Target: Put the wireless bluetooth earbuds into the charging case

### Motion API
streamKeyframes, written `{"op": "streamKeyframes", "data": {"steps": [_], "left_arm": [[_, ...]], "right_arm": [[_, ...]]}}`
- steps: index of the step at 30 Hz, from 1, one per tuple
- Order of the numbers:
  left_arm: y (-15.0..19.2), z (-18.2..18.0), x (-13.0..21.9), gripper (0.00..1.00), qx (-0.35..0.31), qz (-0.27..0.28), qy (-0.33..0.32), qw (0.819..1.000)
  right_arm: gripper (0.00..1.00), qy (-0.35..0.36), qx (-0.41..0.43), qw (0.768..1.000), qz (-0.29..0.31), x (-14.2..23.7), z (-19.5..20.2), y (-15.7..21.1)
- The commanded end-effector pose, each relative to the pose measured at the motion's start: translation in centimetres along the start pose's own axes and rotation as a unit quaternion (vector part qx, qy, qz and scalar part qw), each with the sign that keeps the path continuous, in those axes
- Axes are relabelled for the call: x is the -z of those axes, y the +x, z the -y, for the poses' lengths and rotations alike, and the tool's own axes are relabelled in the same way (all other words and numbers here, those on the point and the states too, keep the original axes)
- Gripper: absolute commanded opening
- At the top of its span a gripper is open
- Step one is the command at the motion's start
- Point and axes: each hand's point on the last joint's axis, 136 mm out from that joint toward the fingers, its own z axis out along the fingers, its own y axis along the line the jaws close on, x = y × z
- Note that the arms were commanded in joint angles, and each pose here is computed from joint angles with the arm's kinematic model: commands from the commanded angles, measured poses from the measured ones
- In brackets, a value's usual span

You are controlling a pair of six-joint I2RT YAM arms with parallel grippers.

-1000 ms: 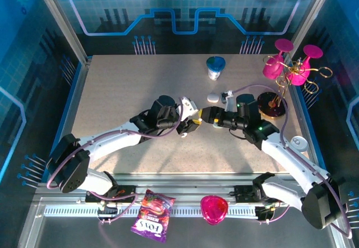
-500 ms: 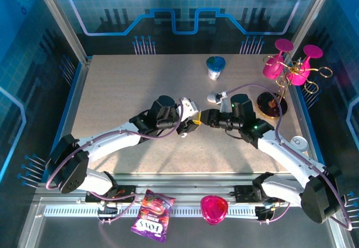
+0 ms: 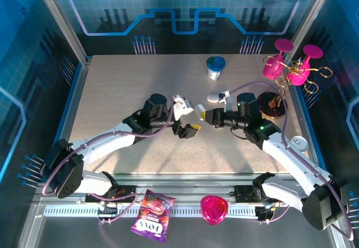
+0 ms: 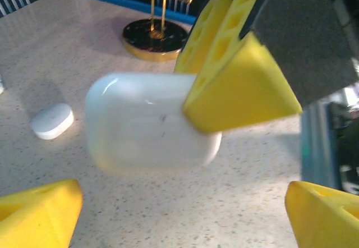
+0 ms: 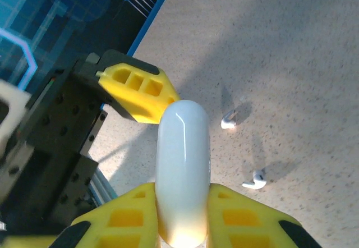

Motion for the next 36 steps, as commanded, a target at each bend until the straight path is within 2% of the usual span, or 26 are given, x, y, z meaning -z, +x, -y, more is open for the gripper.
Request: {"op": "streamKeyframes", "data": {"steps": [1,3,7,12,15,21,23,31,36], "left_arm": [[-2.9,2.4,2.5,0.96,0.045,0.059,0.104,0.992],[-3.6,2.5,3.3,0.99,0.063,0.076,0.123,0.987],[-4.2,3.0,4.1,0.99,0.086,0.088,0.145,0.982],[-4.7,5.4,5.2,0.95,0.077,0.082,0.215,0.97],[-5.0,6.4,5.9,0.86,0.055,0.09,0.237,0.966],[-5.1,7.6,6.9,0.73,0.012,0.111,0.255,0.96],[-5.1,7.7,7.0,0.71,0.008,0.112,0.257,0.96],[-5.3,7.9,7.0,0.53,0.005,0.115,0.258,0.959],[-5.2,8.0,7.0,0.47,0.004,0.114,0.26,0.959]], "right_arm": [[0.14,-0.03,0.105,0.994,-0.007,1.8,-1.7,-1.0],[0.13,-0.054,0.127,0.99,-0.023,2.2,-2.1,-0.6],[0.12,-0.143,0.191,0.971,-0.036,3.8,-6.4,-1.0],[0.11,-0.211,0.253,0.942,-0.058,5.1,-10.5,-0.2],[0.09,-0.22,0.26,0.938,-0.069,5.1,-11.2,-0.3],[0.08,-0.234,0.252,0.935,-0.087,4.4,-12.2,-0.2],[0.08,-0.229,0.249,0.936,-0.096,4.1,-12.3,0.1],[0.08,-0.215,0.25,0.938,-0.107,3.4,-12.0,0.4],[0.07,-0.209,0.244,0.94,-0.116,3.1,-11.9,0.5]]}}
